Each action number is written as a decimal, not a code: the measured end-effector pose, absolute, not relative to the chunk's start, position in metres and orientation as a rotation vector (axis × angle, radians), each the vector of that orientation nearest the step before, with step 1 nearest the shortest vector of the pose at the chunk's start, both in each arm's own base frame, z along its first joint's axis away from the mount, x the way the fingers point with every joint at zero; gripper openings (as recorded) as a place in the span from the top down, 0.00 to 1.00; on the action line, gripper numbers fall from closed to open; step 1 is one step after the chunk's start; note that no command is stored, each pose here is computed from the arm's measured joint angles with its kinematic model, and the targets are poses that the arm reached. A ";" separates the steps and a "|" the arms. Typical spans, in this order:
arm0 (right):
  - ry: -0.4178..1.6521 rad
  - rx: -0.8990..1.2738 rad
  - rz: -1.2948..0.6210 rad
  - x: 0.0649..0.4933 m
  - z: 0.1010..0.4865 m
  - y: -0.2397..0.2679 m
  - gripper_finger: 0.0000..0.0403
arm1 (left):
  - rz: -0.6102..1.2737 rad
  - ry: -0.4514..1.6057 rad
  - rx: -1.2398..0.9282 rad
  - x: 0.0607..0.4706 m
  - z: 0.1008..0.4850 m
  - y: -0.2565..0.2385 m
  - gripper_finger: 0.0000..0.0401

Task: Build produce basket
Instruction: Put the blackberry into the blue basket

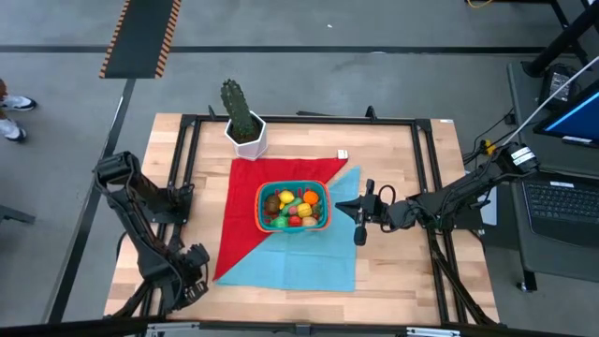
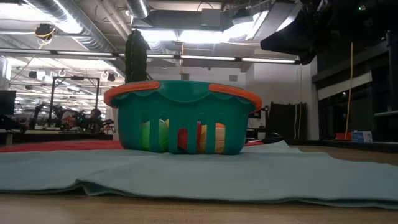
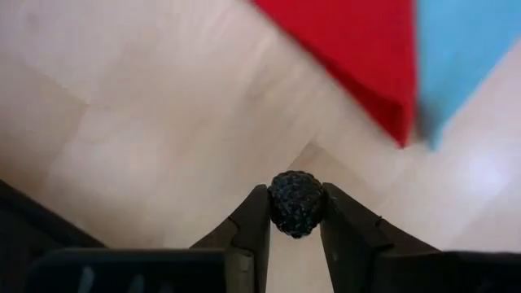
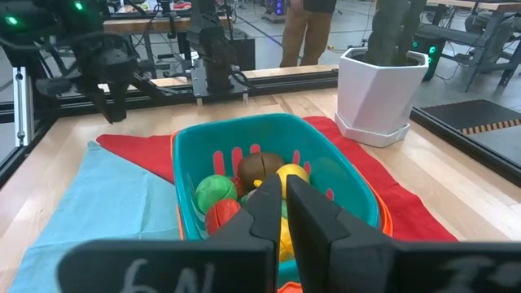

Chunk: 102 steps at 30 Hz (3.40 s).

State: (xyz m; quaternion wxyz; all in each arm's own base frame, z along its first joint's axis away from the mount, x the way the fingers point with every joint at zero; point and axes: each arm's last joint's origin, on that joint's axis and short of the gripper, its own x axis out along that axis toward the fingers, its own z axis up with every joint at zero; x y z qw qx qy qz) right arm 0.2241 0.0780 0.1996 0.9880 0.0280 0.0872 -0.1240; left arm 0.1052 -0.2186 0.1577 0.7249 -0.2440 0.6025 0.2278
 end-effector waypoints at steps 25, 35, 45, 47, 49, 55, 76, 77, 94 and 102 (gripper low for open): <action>0.183 0.054 -0.231 0.224 0.199 0.078 0.94 | 0.112 0.679 -0.138 0.174 0.228 -0.239 0.81; 0.177 0.043 -0.177 0.225 0.201 0.080 0.94 | 0.059 0.593 0.039 0.217 0.239 -0.222 0.81; 0.159 0.031 -0.174 0.225 0.203 0.080 0.94 | -0.059 0.561 0.103 0.273 0.249 -0.177 0.81; 0.159 0.031 -0.172 0.225 0.203 0.080 0.94 | -0.064 0.549 0.104 0.281 0.251 -0.168 0.81; 0.160 0.030 -0.170 0.225 0.203 0.081 0.94 | -0.093 0.511 0.099 0.287 0.252 -0.162 0.81; 0.161 0.018 -0.149 0.223 0.203 0.085 0.94 | -0.157 0.428 0.085 0.298 0.242 -0.142 0.81; 0.135 0.064 -0.306 0.221 0.203 0.084 0.94 | 0.263 0.425 0.012 0.320 0.232 -0.056 0.81; 0.135 0.064 -0.306 0.221 0.203 0.084 0.94 | 0.281 0.431 0.011 0.320 0.231 -0.053 0.81; 0.142 0.058 -0.307 0.220 0.202 0.084 0.94 | 0.197 0.645 -0.046 0.316 0.215 -0.016 0.81; 0.182 0.031 -0.310 0.220 0.198 0.084 0.94 | 0.146 0.788 -0.096 0.311 0.212 0.000 0.81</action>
